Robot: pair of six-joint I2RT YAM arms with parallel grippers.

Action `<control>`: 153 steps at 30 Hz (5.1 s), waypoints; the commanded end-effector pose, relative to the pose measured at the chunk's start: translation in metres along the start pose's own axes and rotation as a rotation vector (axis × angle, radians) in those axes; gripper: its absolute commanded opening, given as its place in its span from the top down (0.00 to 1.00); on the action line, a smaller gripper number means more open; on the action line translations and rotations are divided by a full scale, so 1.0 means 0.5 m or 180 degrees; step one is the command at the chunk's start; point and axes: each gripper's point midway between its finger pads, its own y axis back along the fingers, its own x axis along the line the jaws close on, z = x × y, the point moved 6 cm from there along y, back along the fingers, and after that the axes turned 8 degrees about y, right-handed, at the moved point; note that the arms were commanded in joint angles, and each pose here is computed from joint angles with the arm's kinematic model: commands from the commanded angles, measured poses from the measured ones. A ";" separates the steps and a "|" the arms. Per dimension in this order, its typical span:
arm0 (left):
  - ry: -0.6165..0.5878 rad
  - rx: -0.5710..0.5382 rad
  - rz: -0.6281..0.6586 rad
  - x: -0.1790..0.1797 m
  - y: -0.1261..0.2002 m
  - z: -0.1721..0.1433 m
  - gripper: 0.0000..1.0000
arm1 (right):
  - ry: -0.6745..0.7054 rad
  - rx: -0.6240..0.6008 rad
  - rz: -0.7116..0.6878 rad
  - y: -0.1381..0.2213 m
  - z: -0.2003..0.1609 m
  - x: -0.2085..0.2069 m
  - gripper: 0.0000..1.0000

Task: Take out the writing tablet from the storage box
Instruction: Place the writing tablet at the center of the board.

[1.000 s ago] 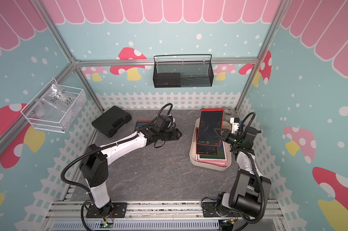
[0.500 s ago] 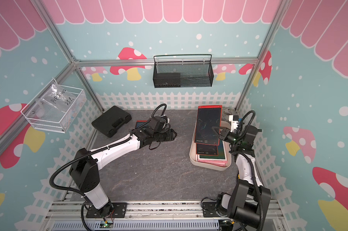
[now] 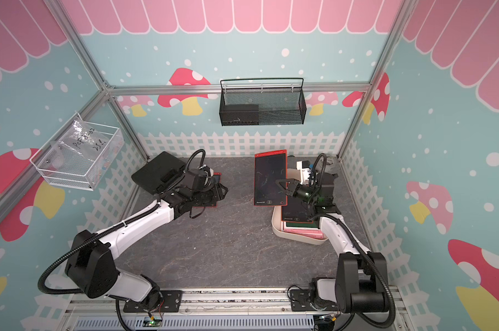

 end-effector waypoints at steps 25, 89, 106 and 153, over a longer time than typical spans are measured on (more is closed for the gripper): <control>0.0367 -0.0006 0.0055 0.137 -0.006 0.026 0.45 | -0.0603 0.0410 -0.0128 -0.337 -0.095 -0.149 0.95; 0.0577 0.0117 0.0017 0.193 -0.041 0.005 0.45 | -0.0533 0.1077 -0.1373 -0.432 -0.208 -0.259 0.46; 0.0608 0.0153 -0.0009 0.194 -0.046 0.000 0.45 | -0.0137 0.1192 -0.2076 -0.404 -0.209 -0.251 0.36; -0.0448 0.0992 -0.0307 -0.179 -0.305 -0.167 0.45 | 0.0243 0.0467 -0.3159 0.154 -0.059 -0.295 0.39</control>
